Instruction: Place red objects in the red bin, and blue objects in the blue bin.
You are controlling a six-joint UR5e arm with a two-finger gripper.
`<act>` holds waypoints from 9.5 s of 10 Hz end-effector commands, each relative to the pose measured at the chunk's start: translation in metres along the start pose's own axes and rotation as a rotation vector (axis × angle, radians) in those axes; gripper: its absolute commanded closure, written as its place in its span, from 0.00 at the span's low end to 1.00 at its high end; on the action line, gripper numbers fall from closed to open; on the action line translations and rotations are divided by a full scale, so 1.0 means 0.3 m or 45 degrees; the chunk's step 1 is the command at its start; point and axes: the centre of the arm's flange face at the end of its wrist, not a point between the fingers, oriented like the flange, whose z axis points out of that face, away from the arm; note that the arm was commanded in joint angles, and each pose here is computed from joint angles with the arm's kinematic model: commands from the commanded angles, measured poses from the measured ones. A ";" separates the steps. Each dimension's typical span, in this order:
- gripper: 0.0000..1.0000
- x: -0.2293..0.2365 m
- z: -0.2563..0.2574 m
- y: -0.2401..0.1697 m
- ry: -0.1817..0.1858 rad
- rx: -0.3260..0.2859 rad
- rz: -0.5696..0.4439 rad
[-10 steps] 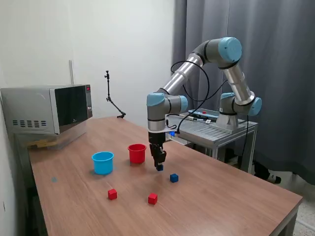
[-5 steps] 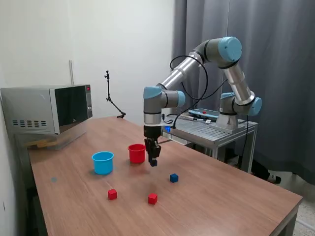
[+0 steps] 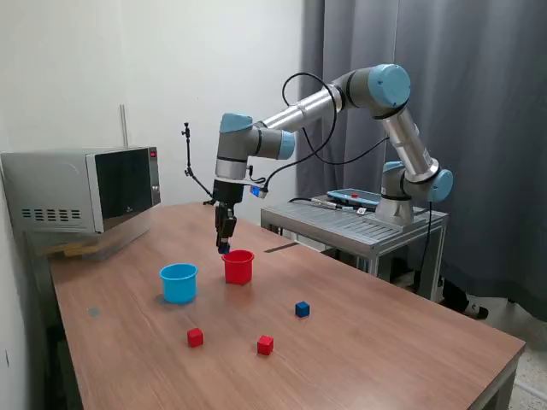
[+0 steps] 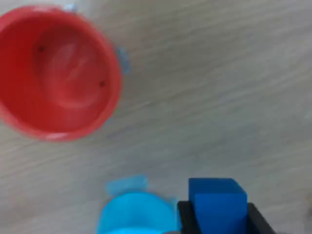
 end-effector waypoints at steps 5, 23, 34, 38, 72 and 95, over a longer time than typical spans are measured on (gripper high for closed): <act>1.00 -0.062 0.083 0.148 -0.021 0.059 -0.040; 1.00 -0.090 0.125 0.300 -0.005 0.011 -0.079; 1.00 -0.087 0.189 0.287 -0.005 0.043 -0.087; 0.00 -0.087 0.187 0.289 -0.007 0.035 -0.087; 0.00 0.526 0.269 -0.617 -0.058 0.219 -0.200; 0.00 0.488 0.378 -0.555 -0.066 0.257 -0.187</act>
